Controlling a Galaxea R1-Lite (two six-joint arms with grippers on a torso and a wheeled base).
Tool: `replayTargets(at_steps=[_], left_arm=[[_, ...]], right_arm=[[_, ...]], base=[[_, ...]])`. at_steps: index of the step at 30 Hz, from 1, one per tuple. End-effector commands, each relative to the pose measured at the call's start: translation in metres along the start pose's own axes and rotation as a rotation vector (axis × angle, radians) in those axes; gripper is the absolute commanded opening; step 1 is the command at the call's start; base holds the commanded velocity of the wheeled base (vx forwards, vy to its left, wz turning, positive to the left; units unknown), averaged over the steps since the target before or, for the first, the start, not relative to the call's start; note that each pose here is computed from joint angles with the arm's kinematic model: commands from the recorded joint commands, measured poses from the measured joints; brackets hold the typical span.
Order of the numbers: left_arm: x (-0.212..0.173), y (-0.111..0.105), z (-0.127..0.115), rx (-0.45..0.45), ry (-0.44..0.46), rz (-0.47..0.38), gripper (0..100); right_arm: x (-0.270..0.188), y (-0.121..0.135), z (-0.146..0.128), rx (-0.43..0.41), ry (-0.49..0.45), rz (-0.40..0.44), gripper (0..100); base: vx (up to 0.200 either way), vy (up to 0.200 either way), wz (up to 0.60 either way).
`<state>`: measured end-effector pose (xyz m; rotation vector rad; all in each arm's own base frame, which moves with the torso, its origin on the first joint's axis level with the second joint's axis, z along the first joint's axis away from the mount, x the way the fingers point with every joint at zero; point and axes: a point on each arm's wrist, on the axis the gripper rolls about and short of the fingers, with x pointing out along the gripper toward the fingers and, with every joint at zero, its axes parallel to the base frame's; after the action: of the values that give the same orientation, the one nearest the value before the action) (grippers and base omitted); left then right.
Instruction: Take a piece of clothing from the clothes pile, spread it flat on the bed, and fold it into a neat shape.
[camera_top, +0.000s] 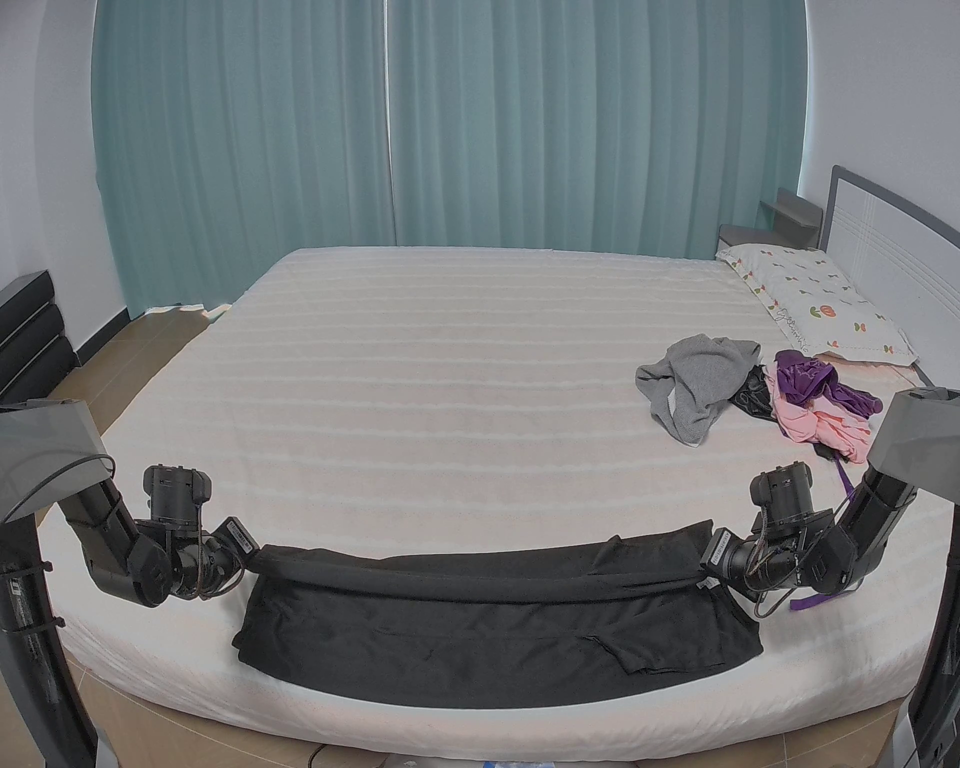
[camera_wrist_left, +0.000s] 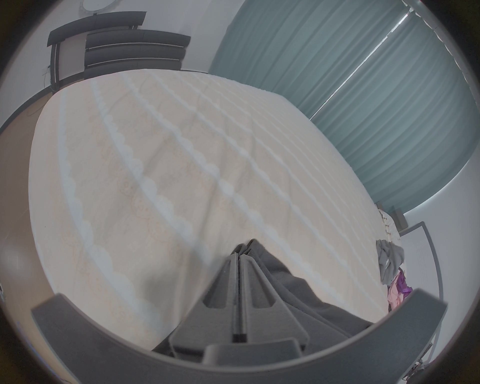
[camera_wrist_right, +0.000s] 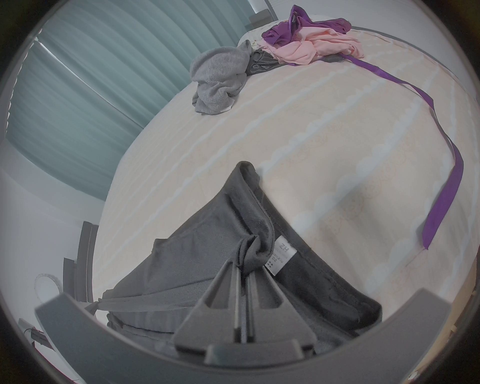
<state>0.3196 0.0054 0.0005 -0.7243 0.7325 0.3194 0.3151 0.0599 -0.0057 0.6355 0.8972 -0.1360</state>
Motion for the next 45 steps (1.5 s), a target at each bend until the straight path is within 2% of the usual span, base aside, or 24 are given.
replayTargets(at_steps=[1,2,3,4,5,9,12,16,18,23,27,35,36,45], left_arm=[[0.004,0.007,-0.009,0.019,0.037,0.033,0],[0.003,0.008,-0.010,0.029,0.043,0.038,0],[0.003,0.009,-0.011,0.042,0.051,0.041,100],[0.002,0.009,-0.011,0.044,0.053,0.043,100],[0.002,0.009,-0.011,0.044,0.053,0.043,100],[0.001,0.008,-0.010,0.045,0.048,0.039,100],[-0.001,0.005,-0.005,0.043,0.030,0.025,100],[-0.002,-0.003,0.002,0.041,0.001,-0.002,100],[0.001,-0.007,0.006,0.038,-0.013,-0.014,100],[0.021,-0.012,0.010,0.035,-0.021,-0.027,100],[0.039,-0.013,0.003,0.046,0.002,-0.019,100],[0.050,-0.018,-0.005,0.065,0.022,-0.026,100],[0.051,-0.018,-0.007,0.067,0.026,-0.025,0],[0.052,-0.015,0.000,0.034,0.004,-0.019,0]], right_arm=[[0.003,-0.004,-0.005,-0.002,0.022,-0.017,0],[0.004,-0.005,-0.006,-0.004,0.028,-0.022,0],[0.005,-0.006,-0.007,-0.005,0.033,-0.026,0],[0.006,-0.007,-0.008,-0.006,0.035,-0.028,0],[0.006,-0.007,-0.008,-0.006,0.035,-0.028,100],[0.003,-0.006,-0.005,-0.006,0.025,-0.021,100],[-0.011,0.002,0.009,0.009,-0.023,0.032,100],[-0.029,0.006,0.025,0.027,-0.043,0.125,100],[-0.031,0.003,0.030,0.035,-0.038,0.147,100],[-0.019,-0.009,0.034,0.054,-0.019,0.169,100],[-0.006,-0.016,0.034,0.059,-0.025,0.182,100],[-0.003,-0.015,0.032,0.054,-0.024,0.189,100],[-0.003,-0.014,0.031,0.053,-0.022,0.189,100],[-0.002,-0.016,0.030,0.058,-0.017,0.183,100]], base=[[0.000,0.000,0.00],[0.000,0.000,0.00],[0.000,0.000,0.00],[0.000,0.000,0.00],[0.000,0.000,0.00],[0.000,0.000,0.00],[0.000,0.000,0.00],[0.000,0.000,0.00],[0.000,0.000,0.00],[0.000,0.000,0.00],[0.000,0.000,0.00],[0.000,0.000,0.00],[0.000,0.000,0.00],[0.000,0.000,0.00]])
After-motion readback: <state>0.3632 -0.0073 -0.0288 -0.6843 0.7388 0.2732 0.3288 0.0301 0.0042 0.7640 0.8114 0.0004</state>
